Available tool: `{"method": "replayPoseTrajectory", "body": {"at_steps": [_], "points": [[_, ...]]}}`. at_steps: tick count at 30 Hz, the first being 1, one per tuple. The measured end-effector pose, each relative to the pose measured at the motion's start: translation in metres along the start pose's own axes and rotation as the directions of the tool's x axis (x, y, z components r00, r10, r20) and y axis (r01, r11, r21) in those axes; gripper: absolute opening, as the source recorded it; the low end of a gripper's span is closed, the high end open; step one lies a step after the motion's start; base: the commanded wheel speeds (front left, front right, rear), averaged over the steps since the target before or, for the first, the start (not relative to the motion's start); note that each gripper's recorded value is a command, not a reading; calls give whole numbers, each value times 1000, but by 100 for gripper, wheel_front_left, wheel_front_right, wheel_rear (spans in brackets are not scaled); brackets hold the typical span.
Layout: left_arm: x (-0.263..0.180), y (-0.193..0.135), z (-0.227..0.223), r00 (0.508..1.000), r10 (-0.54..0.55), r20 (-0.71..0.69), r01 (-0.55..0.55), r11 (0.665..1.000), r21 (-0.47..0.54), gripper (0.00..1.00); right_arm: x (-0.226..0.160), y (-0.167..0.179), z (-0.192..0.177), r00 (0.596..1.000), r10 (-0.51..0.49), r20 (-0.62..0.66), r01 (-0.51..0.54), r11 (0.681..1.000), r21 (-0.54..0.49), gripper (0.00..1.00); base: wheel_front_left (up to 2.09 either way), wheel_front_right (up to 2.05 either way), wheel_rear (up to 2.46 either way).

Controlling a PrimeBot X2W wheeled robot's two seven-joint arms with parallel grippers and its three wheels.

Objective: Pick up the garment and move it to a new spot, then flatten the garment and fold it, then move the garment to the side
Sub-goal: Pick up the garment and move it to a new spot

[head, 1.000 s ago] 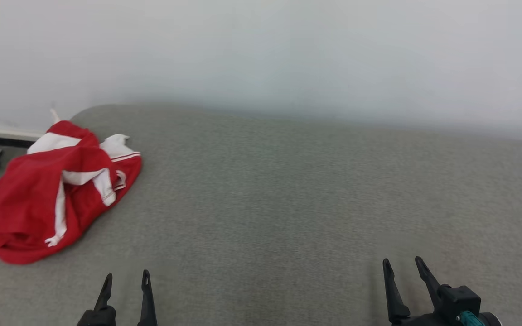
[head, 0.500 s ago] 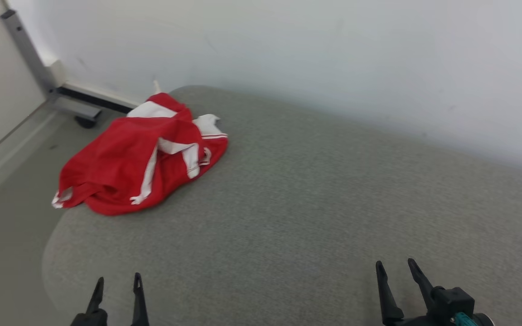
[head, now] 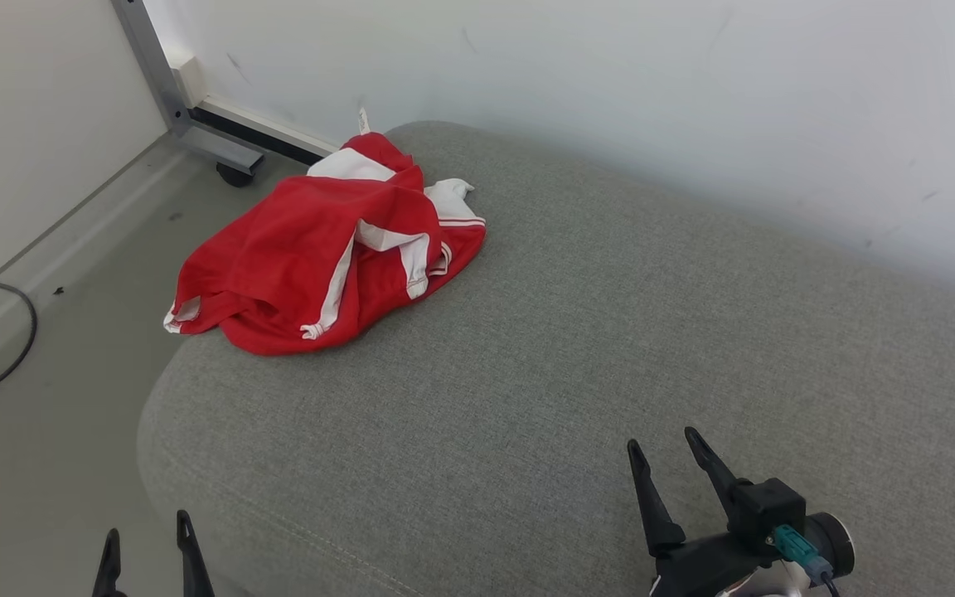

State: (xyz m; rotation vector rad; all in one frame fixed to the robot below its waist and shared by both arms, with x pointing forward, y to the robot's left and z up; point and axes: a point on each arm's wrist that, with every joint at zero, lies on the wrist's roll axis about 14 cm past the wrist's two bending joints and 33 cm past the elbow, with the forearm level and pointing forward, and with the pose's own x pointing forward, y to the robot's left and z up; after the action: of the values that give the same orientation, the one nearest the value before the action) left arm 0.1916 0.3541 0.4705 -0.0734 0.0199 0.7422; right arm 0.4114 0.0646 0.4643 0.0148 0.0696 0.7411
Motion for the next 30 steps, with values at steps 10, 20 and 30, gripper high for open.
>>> {"method": "replayPoseTrajectory", "body": {"at_steps": [10, 20, 30], "points": [[7, -6, -2, 1000, -6, -13, 6, 999, -42, 100, 4, 2, -3, 1000, 9, -8, -9, 1000, 6, 100, 0, 0, 0], [70, -66, 17, 986, -158, -47, 152, 983, -100, 100, -4, -19, -20, 998, -52, -40, 53, 998, 24, 100, 0, 0, 0], [153, -90, 47, 969, -177, -173, 120, 947, -298, 100, -17, -40, -23, 993, -104, -60, 104, 995, -8, 100, 0, 0, 0]]}}
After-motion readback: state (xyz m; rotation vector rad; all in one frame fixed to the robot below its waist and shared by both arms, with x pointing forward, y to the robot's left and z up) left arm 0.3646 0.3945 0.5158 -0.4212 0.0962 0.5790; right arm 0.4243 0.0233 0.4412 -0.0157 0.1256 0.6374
